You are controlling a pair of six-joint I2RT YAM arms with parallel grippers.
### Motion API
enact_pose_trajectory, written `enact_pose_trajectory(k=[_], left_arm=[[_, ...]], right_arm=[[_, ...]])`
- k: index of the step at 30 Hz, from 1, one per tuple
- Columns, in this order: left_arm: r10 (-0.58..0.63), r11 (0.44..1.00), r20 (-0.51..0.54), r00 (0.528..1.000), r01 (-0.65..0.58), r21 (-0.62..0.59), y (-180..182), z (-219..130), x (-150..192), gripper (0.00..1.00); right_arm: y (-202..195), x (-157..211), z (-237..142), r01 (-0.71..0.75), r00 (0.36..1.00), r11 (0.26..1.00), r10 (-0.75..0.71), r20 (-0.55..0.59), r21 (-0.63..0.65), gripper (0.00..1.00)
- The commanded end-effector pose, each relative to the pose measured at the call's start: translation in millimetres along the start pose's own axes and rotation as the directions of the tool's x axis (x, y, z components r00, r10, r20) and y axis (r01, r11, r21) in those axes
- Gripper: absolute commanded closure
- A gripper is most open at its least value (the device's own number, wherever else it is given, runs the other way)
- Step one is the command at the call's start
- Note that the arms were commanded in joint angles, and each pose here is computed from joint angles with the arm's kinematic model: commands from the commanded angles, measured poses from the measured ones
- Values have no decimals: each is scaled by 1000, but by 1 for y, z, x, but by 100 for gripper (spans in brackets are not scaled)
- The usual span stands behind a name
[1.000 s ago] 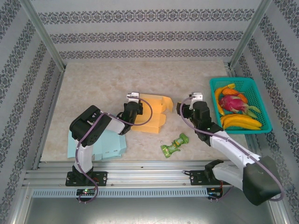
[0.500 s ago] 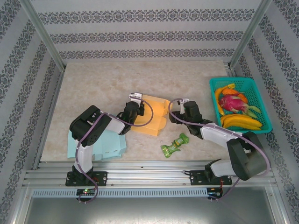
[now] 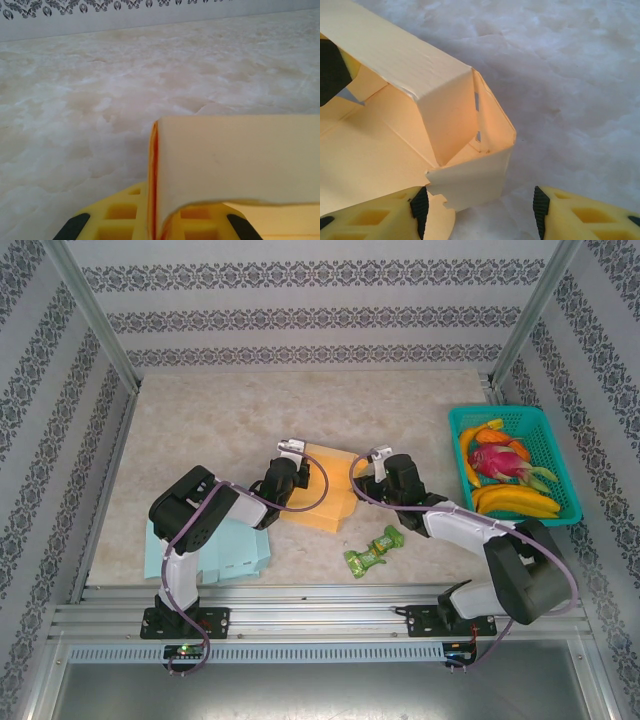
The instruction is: Fold the paper box
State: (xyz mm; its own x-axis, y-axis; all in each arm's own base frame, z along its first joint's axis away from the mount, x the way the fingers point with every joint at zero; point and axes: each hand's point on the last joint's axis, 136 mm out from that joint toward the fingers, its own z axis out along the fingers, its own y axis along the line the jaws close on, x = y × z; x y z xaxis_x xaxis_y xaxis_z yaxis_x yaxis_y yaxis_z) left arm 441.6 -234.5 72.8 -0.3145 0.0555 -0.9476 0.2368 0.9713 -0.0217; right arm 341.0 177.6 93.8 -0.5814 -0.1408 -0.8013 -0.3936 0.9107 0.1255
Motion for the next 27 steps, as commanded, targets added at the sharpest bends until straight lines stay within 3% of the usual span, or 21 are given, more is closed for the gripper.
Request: enact_pose_trajectory(k=[1,6,12,20,23,27], left_arm=[[65,997,-155,986,-60,40,-4,-5,54,100],[67,997,-157,985,-62,40,-3,-5,54,100],[69,997,-162,984,-63,41,-4,-5,55,100],[70,997,-161,984,-64,44,-4,-5,55,100],[70,997,-161,985,-63,46,-5,-5,54,100],[74,997,-164,984,-67,49,-5,-5,55,100]], right_arm=[[11,-16,4,40,998,999,-39,52,-24,41],[19,-18,-3,45,995,997,-39,93,-60,37],[12,-23,-31,19,991,1000,-16,134,-19,34],[-45,-11,-77,-135,977,964,91,195,227,36],[-65,1,-76,-241,961,940,196,195,242,39],[-63,9,-57,-241,968,947,220,119,212,39]])
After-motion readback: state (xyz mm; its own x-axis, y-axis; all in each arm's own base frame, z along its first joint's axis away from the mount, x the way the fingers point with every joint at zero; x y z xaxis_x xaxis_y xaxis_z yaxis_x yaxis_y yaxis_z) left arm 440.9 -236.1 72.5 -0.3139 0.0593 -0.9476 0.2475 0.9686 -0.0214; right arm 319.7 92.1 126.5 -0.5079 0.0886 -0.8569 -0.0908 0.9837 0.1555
